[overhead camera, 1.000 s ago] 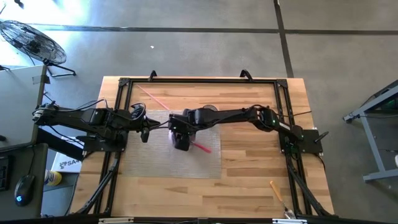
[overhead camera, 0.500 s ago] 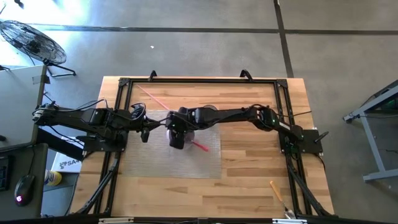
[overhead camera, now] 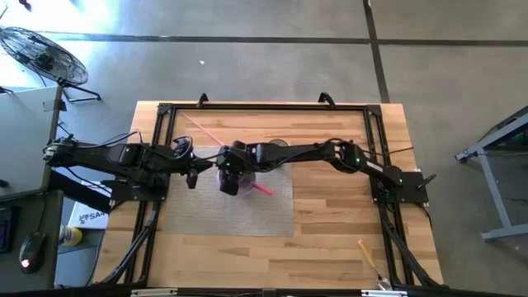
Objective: Pick & Place Utensil
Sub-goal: Put the pink fork into the purple bowl, then put the yellow spoon into the purple bowl
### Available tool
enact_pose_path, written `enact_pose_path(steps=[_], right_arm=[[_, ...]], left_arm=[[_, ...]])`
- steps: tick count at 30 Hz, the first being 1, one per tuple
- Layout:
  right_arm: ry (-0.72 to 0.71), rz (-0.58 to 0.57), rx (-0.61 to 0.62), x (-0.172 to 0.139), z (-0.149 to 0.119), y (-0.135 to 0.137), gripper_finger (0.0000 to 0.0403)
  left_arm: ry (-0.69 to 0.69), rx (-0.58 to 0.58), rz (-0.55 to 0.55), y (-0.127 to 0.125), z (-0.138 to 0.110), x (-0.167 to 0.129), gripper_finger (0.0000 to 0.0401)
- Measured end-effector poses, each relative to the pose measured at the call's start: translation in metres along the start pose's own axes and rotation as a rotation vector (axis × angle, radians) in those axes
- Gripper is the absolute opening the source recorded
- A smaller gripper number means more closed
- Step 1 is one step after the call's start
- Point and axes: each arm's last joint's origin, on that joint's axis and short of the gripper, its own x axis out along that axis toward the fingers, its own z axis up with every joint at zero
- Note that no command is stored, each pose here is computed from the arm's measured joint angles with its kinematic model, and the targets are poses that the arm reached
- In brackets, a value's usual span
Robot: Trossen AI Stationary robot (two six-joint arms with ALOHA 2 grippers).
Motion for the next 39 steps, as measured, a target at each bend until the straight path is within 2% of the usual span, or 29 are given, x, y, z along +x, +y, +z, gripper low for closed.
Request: enact_pose_path(steps=[3,10,25,31,35,39], right_arm=[[-0.025,-0.029,-0.019,0.002,0.001,0.0,0.0193],[-0.11,-0.015,-0.024,0.001,0.01,0.001,0.0193],[-0.098,-0.071,-0.033,-0.003,0.009,0.0,0.0193],[0.046,-0.067,-0.034,-0.053,0.007,0.018,0.0193],[0.191,-0.099,-0.023,-0.096,-0.007,0.045,0.0193],[0.354,-0.145,0.055,-0.141,-0.028,0.069,0.0193]], left_arm=[[-0.005,-0.002,-0.004,0.0,0.0,-0.001,0.0034],[-0.007,-0.003,-0.005,0.002,0.0,-0.005,0.0034],[-0.004,-0.002,-0.003,0.011,-0.003,-0.022,0.0034],[0.017,0.007,0.013,0.013,-0.005,-0.022,0.0034],[0.026,0.011,0.02,0.014,-0.006,-0.022,0.0034],[0.026,0.011,0.02,0.014,-0.006,-0.022,0.0034]])
